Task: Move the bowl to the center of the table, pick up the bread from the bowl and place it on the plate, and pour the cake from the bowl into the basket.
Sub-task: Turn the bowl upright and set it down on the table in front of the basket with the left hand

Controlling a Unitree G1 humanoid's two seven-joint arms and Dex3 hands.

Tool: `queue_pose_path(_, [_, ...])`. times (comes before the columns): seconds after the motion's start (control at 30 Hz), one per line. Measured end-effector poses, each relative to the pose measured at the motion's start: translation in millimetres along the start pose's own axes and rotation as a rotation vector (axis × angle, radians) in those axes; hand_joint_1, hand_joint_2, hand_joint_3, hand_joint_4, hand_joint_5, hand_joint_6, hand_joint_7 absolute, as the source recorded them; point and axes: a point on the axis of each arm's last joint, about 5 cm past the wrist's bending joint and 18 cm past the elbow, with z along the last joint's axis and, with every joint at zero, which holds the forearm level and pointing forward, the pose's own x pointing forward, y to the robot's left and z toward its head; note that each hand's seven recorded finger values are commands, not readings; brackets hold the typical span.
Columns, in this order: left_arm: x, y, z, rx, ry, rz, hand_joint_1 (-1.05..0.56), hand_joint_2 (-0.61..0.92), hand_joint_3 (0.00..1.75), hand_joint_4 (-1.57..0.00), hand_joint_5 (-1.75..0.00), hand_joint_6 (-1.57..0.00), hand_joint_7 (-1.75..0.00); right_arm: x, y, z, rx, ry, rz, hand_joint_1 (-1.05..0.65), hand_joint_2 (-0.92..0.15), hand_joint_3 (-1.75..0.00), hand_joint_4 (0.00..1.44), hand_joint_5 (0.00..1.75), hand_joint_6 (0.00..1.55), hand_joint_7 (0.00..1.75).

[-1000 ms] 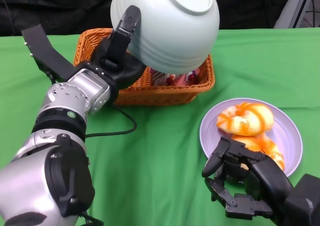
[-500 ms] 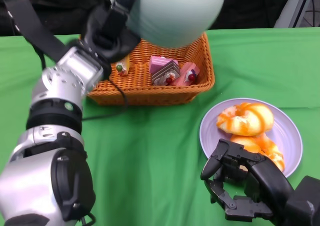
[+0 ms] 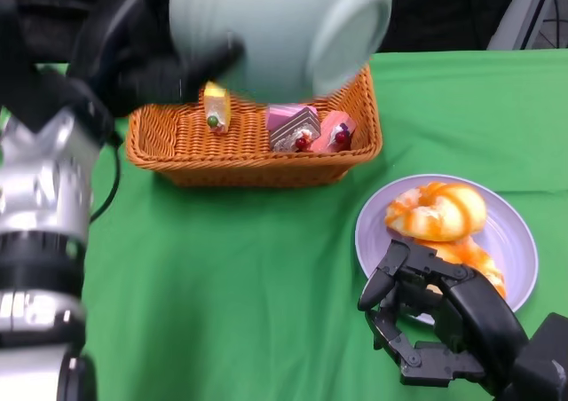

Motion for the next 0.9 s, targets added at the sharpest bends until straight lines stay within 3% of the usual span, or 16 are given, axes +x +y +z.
queue_pose_path(0.2, [-22,-4.8,-1.9,0.347,-0.06,-0.06,-0.11,0.65,0.98,-0.75,-1.75,-0.69,-1.5,0.6,-0.8,1.0,0.014,-0.011,-0.007,-0.06,-0.52,-1.14,0.66,1.75,0.56,1.57])
queue_pose_path(0.4, [-53,-8.2,-10.0,0.65,-0.139,-0.084,-0.07,0.6,1.04,-0.74,-1.74,-0.72,-1.41,3.0,-3.4,3.9,0.028,-0.025,-0.015,-0.06,-0.5,-1.15,0.66,1.75,0.55,1.56])
queue_pose_path(0.5, [-63,-10.8,-10.3,0.811,-0.203,-0.105,-0.09,0.63,0.97,-0.75,-1.74,-0.74,-1.35,4.4,-3.5,4.7,0.025,-0.03,-0.012,-0.06,-0.5,-1.15,0.66,1.75,0.55,1.56])
queue_pose_path(0.7, [-84,-13.0,-8.9,1.046,-0.355,-0.124,-0.09,0.67,0.84,-0.74,-1.75,-0.69,-1.44,6.0,-3.8,5.7,0.02,-0.035,-0.019,-0.06,-0.51,-1.13,0.66,1.75,0.55,1.55])
queue_pose_path(0.9, [-96,-10.9,-6.8,1.125,-0.337,-0.124,-0.07,0.55,1.04,-0.72,-1.75,-0.59,-1.66,6.7,-3.1,5.9,0.024,-0.039,-0.031,-0.05,-0.53,-1.11,0.66,1.75,0.55,1.54])
